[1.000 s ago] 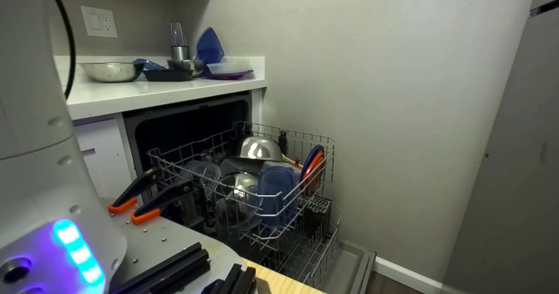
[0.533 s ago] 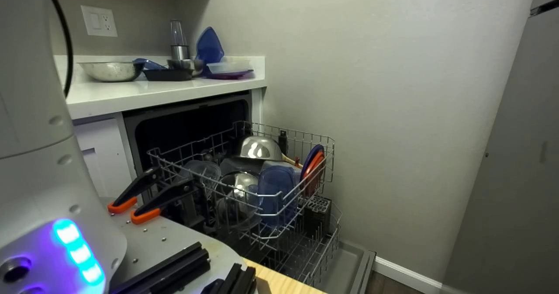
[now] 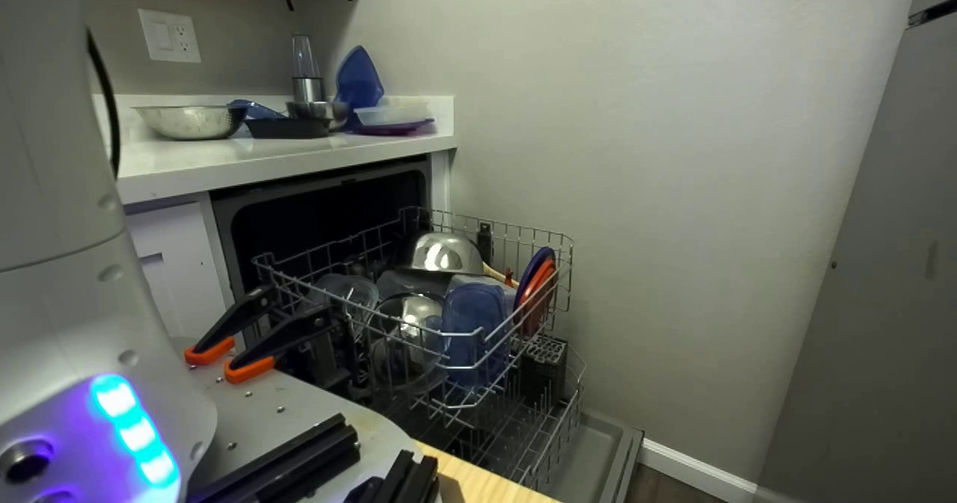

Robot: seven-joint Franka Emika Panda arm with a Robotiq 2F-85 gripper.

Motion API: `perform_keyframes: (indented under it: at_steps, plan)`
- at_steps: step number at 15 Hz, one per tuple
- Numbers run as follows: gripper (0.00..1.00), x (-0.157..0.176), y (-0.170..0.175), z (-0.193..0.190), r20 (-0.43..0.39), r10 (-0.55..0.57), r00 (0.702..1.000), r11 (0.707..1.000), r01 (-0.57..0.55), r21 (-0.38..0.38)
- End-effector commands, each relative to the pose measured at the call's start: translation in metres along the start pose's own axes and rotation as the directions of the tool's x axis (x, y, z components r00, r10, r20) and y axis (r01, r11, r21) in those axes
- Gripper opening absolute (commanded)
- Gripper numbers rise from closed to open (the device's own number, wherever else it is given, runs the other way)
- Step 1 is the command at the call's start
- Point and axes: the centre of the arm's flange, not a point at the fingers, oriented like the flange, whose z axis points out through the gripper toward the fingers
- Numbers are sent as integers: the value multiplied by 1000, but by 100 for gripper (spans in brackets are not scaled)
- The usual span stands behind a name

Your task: Pick up the black lunch box and place it upside down in the dishwasher tray

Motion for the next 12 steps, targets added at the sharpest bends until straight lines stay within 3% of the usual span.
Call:
perform_keyframes:
  at_steps: [1, 4, 8, 10, 12]
  plan:
    - [100, 45, -10, 19, -44, -181, 982, 981, 184, 61]
    - [100, 66, -20, 28, -82, -322, 943, 941, 329, 82]
    - [100, 86, -26, 34, -124, -501, 857, 854, 513, 92]
    - [100, 81, -26, 31, -128, -499, 857, 851, 513, 112]
    - [100, 83, -30, 36, -111, -470, 876, 871, 481, 105]
